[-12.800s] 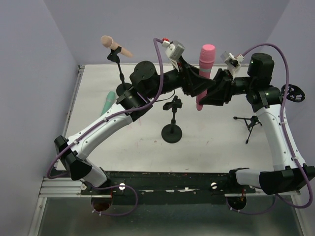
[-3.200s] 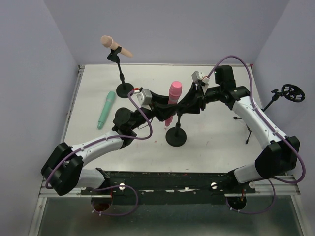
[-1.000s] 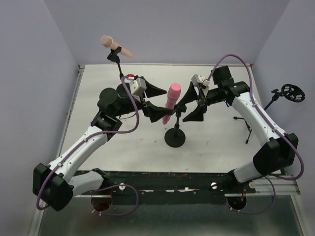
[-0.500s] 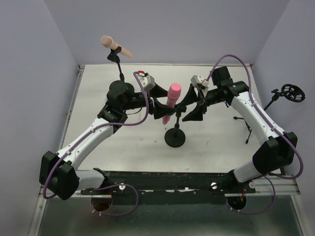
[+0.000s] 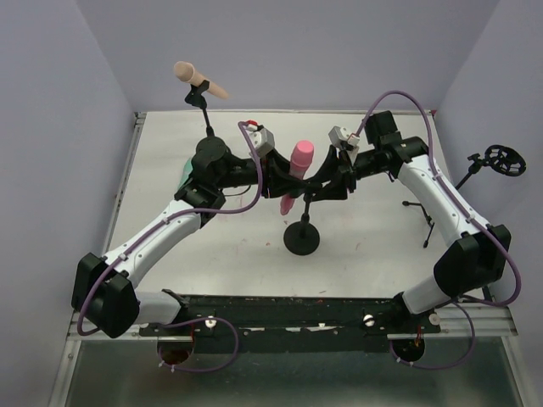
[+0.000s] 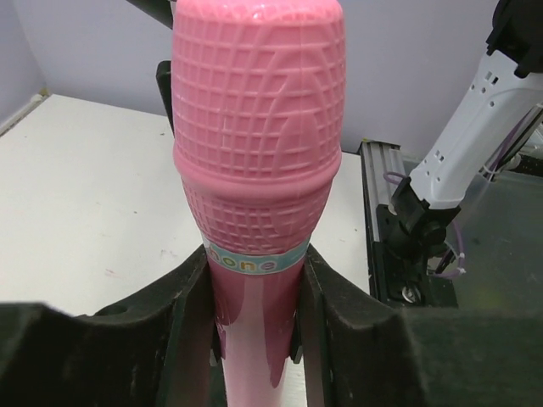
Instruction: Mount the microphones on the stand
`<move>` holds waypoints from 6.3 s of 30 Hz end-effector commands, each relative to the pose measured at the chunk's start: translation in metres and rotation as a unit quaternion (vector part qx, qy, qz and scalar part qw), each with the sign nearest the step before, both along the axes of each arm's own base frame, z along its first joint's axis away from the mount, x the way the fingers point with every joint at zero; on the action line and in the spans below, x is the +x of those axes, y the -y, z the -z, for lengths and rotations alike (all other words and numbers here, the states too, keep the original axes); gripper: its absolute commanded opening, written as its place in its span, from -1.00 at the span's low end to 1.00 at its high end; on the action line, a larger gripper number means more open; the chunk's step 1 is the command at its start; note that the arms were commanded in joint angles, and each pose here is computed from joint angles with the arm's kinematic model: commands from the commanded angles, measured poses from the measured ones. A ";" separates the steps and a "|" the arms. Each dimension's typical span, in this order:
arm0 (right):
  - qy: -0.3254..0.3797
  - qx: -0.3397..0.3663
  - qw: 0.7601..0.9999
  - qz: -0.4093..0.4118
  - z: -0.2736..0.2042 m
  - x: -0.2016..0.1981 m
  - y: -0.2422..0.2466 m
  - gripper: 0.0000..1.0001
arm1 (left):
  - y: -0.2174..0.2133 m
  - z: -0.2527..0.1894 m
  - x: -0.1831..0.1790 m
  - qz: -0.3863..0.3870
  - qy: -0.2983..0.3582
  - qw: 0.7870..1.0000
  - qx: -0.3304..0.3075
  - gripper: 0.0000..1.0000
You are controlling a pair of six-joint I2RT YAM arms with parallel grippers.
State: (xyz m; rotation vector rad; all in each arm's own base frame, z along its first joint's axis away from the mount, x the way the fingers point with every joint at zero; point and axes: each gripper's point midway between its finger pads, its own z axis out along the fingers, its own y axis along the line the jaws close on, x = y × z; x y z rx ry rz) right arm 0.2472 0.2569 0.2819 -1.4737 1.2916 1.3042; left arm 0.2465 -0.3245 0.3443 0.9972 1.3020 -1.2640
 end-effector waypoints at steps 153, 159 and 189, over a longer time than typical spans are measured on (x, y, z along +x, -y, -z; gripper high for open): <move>0.011 -0.027 0.999 0.021 -0.004 -0.028 0.005 0.61 | 0.002 -0.018 -0.034 0.036 0.049 0.998 0.007 0.27; 0.009 -0.023 1.000 0.019 -0.005 -0.029 0.005 0.29 | 0.004 -0.018 -0.032 0.023 0.042 0.999 0.001 -0.26; -0.028 0.013 1.000 0.002 -0.009 -0.047 0.003 -0.86 | 0.011 -0.014 -0.040 -0.026 0.054 0.995 -0.083 -1.00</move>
